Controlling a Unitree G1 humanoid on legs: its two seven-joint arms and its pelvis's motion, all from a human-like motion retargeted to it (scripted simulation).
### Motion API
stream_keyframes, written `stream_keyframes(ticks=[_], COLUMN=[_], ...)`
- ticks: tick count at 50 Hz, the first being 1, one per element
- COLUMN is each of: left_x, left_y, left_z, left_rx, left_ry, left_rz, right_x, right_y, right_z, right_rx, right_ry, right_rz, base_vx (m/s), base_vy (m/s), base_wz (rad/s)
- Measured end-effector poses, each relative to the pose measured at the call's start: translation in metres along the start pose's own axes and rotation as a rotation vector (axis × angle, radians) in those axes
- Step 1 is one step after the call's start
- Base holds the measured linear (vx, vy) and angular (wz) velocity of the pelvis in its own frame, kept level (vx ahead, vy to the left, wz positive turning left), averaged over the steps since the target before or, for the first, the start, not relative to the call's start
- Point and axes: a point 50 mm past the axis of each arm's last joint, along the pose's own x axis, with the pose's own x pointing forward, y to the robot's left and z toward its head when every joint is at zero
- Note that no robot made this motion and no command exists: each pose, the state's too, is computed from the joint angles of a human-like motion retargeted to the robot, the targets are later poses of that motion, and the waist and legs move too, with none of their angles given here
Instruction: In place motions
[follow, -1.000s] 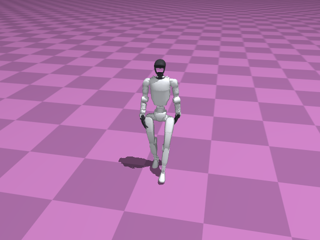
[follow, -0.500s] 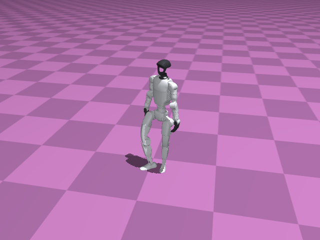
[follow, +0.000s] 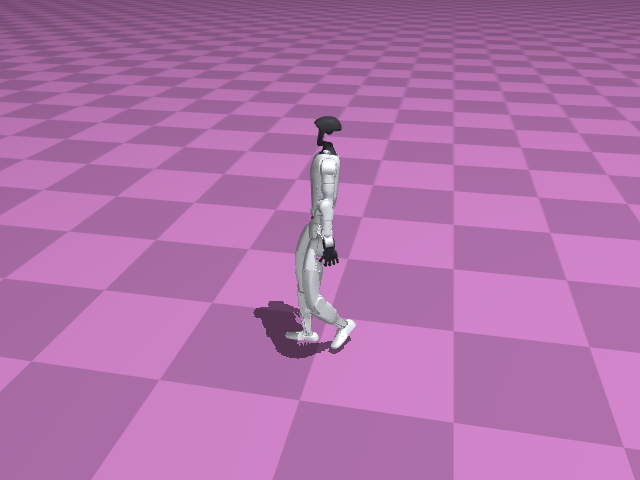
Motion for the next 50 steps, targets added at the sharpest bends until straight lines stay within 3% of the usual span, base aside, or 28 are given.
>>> stream_keyframes(ticks=[12,25,34,43,50], left_x=[0.003,-0.008,-0.020,-0.014,-0.001], left_y=[-0.006,-0.007,-0.005,0.001,-0.011], left_z=[-0.026,0.038,0.071,0.046,0.007], left_rx=[-0.143,0.101,0.166,0.073,-0.004], left_ry=[0.079,-0.027,-0.093,-0.047,0.052], left_rz=[-0.067,-0.091,-0.085,-0.081,-0.120], right_x=[-0.009,-0.004,0.004,0.004,0.006], right_y=[-0.014,-0.024,-0.003,0.003,0.003], right_z=[0.028,-0.029,-0.026,-0.010,-0.025], right_rx=[-0.122,0.103,0.153,0.001,0.022], right_ry=[-0.091,0.044,-0.009,-0.027,0.015], right_rz=[-0.075,-0.094,-0.040,-0.074,-0.095], base_vx=[0.03,0.10,-0.04,-0.18,-0.05], base_vy=[-0.01,0.13,0.11,0.01,-0.12], base_wz=[-2.01,-1.55,-1.34,-1.92,-0.99])
